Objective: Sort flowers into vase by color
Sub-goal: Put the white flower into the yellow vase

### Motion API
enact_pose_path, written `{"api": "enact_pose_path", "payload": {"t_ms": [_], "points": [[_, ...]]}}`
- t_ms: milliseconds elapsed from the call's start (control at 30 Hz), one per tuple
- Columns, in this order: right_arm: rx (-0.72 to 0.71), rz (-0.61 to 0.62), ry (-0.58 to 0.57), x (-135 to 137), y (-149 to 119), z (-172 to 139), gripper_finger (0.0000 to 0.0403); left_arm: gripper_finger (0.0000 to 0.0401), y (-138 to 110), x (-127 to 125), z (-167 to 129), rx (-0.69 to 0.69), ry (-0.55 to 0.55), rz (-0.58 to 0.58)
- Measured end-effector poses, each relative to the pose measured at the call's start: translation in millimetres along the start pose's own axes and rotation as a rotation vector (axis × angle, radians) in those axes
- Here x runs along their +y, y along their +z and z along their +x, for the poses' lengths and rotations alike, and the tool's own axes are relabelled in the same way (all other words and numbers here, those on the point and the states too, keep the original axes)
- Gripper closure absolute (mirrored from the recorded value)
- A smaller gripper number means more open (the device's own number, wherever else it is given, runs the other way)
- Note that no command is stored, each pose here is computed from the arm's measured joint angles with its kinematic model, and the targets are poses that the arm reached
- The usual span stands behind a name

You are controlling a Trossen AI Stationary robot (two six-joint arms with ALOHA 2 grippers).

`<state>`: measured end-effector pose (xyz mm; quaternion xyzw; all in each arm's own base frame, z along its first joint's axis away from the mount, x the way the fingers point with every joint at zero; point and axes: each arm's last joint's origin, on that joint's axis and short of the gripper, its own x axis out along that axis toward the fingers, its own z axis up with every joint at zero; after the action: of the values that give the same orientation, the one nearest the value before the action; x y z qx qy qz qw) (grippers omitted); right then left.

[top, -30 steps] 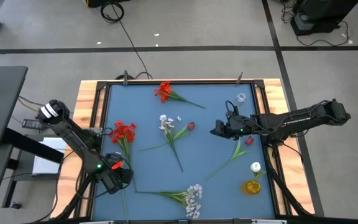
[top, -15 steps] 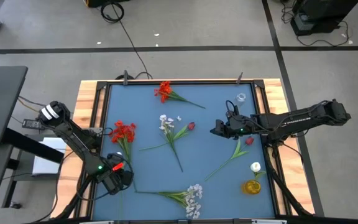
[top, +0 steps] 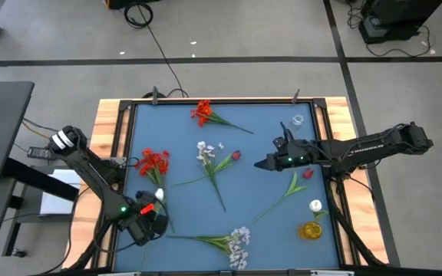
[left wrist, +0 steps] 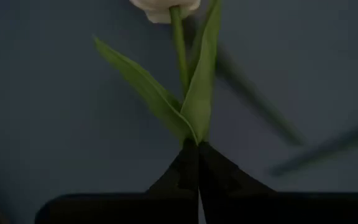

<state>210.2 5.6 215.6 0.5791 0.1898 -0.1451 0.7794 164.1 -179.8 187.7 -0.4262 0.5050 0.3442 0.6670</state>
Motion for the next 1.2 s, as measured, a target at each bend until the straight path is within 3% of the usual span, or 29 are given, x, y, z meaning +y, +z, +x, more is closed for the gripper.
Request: {"api": "enact_pose_path", "payload": {"t_ms": [200,300,433,733,900,1067,1200], "points": [[0.057,-0.192,0.201,16,1,-2,0.0284,0.0397,23,-43,-35,-0.148,-0.185,0.044],[0.094,-0.332,0.315,24,1,-4,0.0284,0.0397,47,-63,-50,-0.284,-0.259,0.111],[0.074,-0.410,0.393,31,1,-6,0.0284,0.0397,87,-91,-62,-0.464,-0.362,0.232],[-0.081,-0.583,0.429,41,-7,-10,0.0273,0.0397,173,-140,-86,-0.890,-0.691,0.446],[-0.179,-0.657,0.452,47,-10,-14,0.0239,0.0397,202,-140,-89,-0.965,-0.740,0.508],[-0.219,-0.704,0.440,48,-10,-14,0.0207,0.0397,220,-153,-69,-0.987,-0.813,0.643],[-0.218,-0.708,0.438,48,-10,-14,0.0203,0.0397,233,-158,-62,-1.021,-0.888,0.640]]}}
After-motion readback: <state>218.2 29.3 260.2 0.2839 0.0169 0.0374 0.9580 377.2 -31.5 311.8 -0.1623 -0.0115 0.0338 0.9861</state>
